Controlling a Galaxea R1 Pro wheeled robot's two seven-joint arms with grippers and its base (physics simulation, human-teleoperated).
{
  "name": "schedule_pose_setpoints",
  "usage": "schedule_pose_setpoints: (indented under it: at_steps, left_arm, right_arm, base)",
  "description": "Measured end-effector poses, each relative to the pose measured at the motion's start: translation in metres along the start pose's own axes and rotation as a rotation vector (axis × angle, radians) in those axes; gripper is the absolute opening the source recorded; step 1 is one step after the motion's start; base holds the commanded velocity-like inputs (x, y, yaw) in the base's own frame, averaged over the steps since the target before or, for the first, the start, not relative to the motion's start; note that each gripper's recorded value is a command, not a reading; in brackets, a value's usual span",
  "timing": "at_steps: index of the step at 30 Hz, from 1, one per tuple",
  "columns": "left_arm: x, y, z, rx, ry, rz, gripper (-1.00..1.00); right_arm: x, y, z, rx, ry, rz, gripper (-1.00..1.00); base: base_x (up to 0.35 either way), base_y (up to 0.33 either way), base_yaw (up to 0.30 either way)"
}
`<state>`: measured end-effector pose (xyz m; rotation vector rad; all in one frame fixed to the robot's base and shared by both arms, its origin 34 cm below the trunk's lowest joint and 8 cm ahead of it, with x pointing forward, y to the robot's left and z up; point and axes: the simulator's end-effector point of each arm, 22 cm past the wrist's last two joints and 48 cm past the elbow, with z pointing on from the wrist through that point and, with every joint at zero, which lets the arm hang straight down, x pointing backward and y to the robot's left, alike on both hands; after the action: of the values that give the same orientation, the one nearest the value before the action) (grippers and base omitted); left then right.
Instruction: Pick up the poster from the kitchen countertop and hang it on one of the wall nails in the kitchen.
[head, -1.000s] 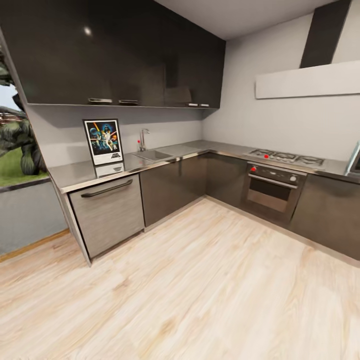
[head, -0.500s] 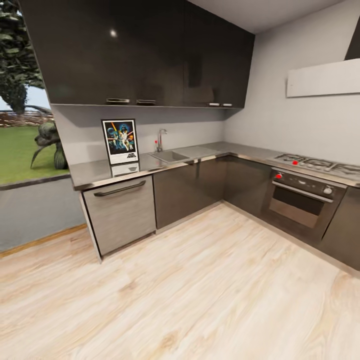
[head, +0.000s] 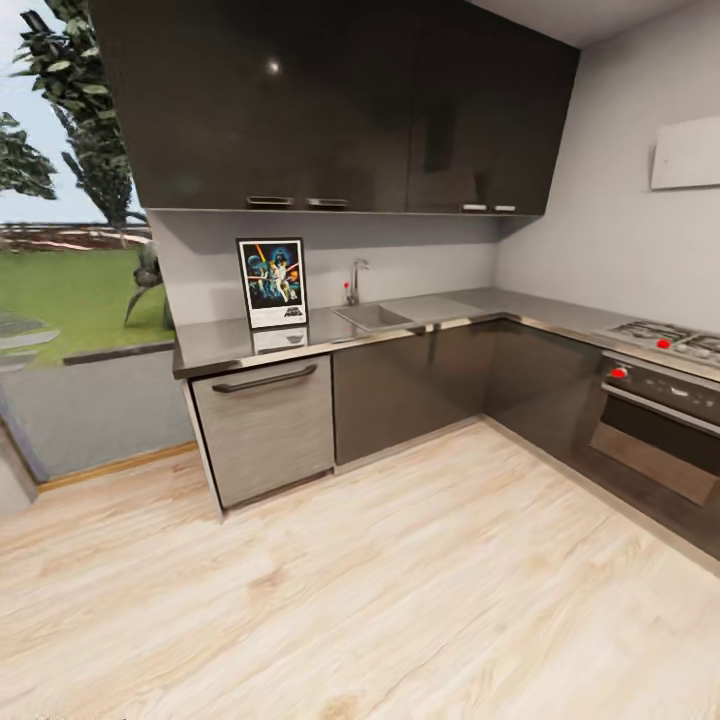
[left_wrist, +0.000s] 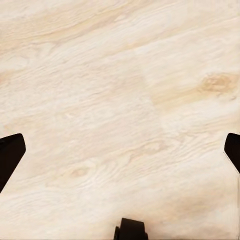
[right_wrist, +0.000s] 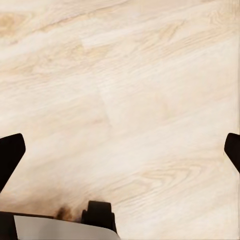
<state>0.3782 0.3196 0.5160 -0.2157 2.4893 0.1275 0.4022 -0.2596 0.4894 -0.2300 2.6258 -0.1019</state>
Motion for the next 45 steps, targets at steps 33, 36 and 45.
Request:
schedule_pose_setpoints:
  at_steps: [33, 36, 45]
  left_arm:
    - [0.0057, 0.0005, 0.0003, -0.002, 0.015, 0.002, 1.00]
    - [0.0063, 0.0007, 0.0003, -0.002, 0.016, 0.002, 1.00]
    - [0.0081, 0.0010, 0.0003, -0.003, 0.021, 0.003, 1.00]
  right_arm:
    - [0.0043, 0.0012, 0.0011, -0.003, 0.005, 0.000, 1.00]
    - [0.0048, 0.0013, 0.0012, -0.003, 0.006, 0.000, 1.00]
    - [0.0064, 0.0017, 0.0015, -0.004, 0.010, 0.000, 1.00]
  base:
    - [0.122, -0.308, 0.282]
    - [0.001, -0.336, 0.281]
    - [0.000, -0.336, 0.281]
